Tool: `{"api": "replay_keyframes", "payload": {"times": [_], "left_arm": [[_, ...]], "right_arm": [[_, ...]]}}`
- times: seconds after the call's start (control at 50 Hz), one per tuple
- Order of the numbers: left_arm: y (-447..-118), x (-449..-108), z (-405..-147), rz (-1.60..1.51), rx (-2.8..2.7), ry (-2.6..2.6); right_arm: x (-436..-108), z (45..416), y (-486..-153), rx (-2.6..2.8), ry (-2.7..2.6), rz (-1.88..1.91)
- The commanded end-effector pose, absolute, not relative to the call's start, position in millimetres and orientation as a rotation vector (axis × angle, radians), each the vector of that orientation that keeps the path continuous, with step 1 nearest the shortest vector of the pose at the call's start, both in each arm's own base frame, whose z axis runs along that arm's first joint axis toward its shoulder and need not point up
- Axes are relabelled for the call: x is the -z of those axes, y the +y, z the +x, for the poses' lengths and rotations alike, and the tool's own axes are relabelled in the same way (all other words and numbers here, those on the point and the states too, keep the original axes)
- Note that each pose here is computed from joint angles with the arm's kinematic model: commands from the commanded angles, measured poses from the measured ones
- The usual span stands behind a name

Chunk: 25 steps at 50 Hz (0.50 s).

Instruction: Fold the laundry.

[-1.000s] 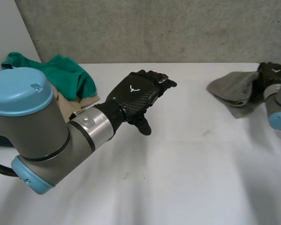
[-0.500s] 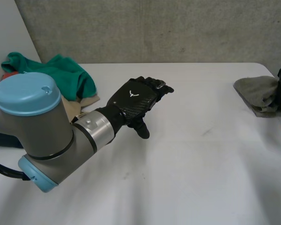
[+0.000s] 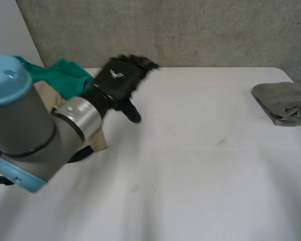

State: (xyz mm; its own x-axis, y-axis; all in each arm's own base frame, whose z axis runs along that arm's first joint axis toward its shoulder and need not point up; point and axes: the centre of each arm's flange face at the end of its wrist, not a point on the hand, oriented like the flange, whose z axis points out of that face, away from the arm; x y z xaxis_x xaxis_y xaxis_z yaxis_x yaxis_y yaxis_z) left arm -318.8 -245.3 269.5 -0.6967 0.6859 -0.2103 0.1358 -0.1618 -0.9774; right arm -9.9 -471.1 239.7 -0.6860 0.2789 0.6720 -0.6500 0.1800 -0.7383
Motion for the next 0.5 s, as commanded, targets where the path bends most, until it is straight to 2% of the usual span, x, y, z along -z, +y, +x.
{"api": "replay_keyframes", "payload": {"times": [0.02, 0.06, 0.16, 0.24, 0.28, 0.36, 0.5], "left_arm": [[-297, -289, -269, -0.753, -2.191, -1.893], [-309, -287, -254, -0.781, -2.246, -1.941], [-333, -275, -222, -0.890, -2.331, -2.085], [-352, -248, -192, -0.987, -2.312, -2.251], [-357, -238, -184, -1.013, -2.290, -2.300], [-369, -208, -177, -1.072, -2.198, -2.355], [-386, -175, -170, -1.108, -2.084, -2.368]], "right_arm": [[-291, 20, -458, -1.839, -1.460, 0.326], [-300, 65, -444, -2.017, -1.423, 0.429], [-302, 128, -405, -2.286, -1.412, 0.665], [-282, 169, -372, -2.395, -1.497, 0.888], [-261, 195, -351, -2.413, -1.572, 1.029], [-237, 223, -324, -2.414, -1.676, 1.170], [-202, 230, -306, -2.302, -1.857, 1.251]]}}
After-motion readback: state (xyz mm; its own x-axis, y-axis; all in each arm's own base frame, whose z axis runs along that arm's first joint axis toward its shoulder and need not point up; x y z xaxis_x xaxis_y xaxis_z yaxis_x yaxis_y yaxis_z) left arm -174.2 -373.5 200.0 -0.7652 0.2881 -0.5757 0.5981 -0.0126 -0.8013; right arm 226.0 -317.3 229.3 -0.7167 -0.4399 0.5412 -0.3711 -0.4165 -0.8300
